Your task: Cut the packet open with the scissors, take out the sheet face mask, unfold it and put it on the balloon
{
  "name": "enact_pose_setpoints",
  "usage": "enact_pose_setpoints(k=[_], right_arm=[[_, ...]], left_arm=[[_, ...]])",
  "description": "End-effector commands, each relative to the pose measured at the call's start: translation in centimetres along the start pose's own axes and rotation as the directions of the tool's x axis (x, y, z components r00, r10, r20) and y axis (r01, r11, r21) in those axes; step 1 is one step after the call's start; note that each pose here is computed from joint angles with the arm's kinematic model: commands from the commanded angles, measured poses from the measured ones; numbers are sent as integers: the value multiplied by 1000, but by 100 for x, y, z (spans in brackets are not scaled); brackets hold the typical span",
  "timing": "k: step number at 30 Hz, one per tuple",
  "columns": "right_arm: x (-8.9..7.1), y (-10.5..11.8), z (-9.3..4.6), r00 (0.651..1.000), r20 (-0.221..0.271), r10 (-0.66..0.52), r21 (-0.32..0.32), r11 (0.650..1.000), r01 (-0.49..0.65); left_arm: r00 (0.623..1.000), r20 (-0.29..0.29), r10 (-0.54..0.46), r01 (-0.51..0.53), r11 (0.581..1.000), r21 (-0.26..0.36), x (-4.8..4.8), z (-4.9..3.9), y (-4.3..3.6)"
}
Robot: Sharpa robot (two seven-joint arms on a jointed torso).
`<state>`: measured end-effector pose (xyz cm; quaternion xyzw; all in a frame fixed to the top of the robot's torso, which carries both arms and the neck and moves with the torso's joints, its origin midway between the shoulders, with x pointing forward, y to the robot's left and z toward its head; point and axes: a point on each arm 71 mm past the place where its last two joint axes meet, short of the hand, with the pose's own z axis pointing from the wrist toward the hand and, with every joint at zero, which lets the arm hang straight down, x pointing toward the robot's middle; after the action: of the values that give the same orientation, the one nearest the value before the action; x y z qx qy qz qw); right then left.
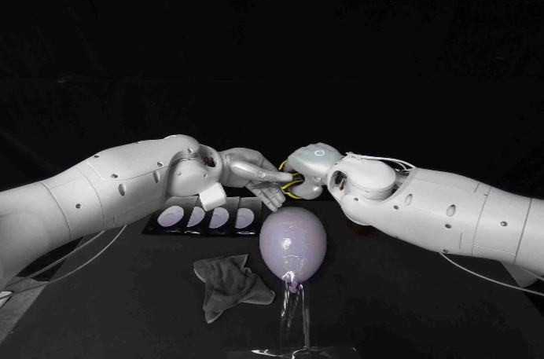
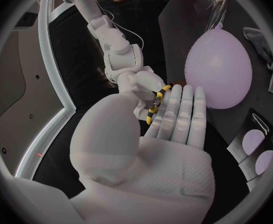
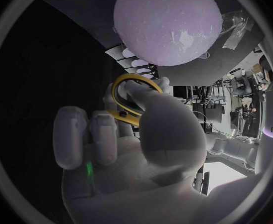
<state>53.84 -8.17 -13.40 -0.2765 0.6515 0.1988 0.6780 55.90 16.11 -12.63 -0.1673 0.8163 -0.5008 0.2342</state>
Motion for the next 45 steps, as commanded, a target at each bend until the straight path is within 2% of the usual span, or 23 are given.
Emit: enact_pose_setpoints(k=[1, 5, 8, 11, 12, 15, 20, 23, 25, 26, 28, 29, 30, 31, 33, 34, 35, 37, 38, 42, 45], right_arm=[[11, 89, -8, 1000, 25, 3, -39, 999, -2], [18, 2, -62, 1000, 25, 8, -26, 1000, -8], [21, -66, -117, 1000, 23, 16, -18, 1000, -15], [25, -136, -165, 1000, 20, 23, -8, 1000, -22], [29, -180, -193, 999, 18, 27, 0, 1000, -27], [39, -272, -255, 999, 13, 40, 19, 999, -40], [52, -428, -364, 997, 7, 79, 50, 996, -79], [60, -523, -437, 992, 6, 123, 73, 990, -123], [69, -590, -494, 982, 7, 190, 95, 977, -190], [73, -634, -534, 967, 13, 256, 113, 960, -256], [81, -713, -609, 917, 33, 397, 142, 906, -398], [85, -758, -651, 876, 50, 480, 155, 862, -482], [87, -775, -667, 856, 58, 513, 159, 842, -516], [91, -802, -691, 822, 69, 565, 164, 807, -568], [105, -879, -758, 691, 101, 716, 164, 673, -721], [111, -918, -791, 611, 121, 782, 158, 593, -790], [118, -954, -824, 532, 139, 835, 149, 514, -845], [138, -1015, -885, 398, 169, 902, 134, 379, -916], [164, -1064, -939, 291, 188, 938, 124, 272, -954], [251, -1119, -1050, 119, 184, 976, 121, 98, -988], [321, -1121, -1121, 31, 187, 982, 125, 7, -992]], left_arm=[[995, 30, -97, 92, 987, 128, -8, 29, -201], [988, 87, -127, 116, 985, 124, -124, -40, -144], [974, 148, -171, 151, 979, 134, -255, -127, -83], [953, 212, -218, 189, 970, 151, -394, -220, -19], [936, 250, -249, 212, 963, 164, -475, -277, 20], [902, 315, -296, 246, 951, 189, -621, -392, 99], [862, 380, -335, 271, 939, 213, -777, -553, 209], [842, 411, -350, 277, 934, 227, -838, -636, 276], [830, 430, -355, 278, 932, 233, -864, -684, 330], [823, 440, -358, 277, 931, 239, -874, -711, 365], [812, 458, -363, 272, 928, 253, -881, -754, 425], [805, 466, -366, 268, 926, 265, -880, -775, 458], [803, 469, -368, 266, 925, 270, -879, -782, 471], [799, 472, -372, 265, 923, 280, -877, -791, 491], [785, 483, -388, 258, 914, 314, -872, -817, 556], [779, 488, -393, 254, 910, 327, -871, -825, 582], [773, 495, -398, 248, 906, 342, -869, -837, 616], [760, 507, -406, 238, 900, 364, -861, -859, 681], [750, 516, -414, 231, 895, 381, -847, -881, 736], [735, 527, -426, 222, 887, 406, -798, -930, 838], [729, 531, -432, 221, 883, 415, -754, -962, 905]])
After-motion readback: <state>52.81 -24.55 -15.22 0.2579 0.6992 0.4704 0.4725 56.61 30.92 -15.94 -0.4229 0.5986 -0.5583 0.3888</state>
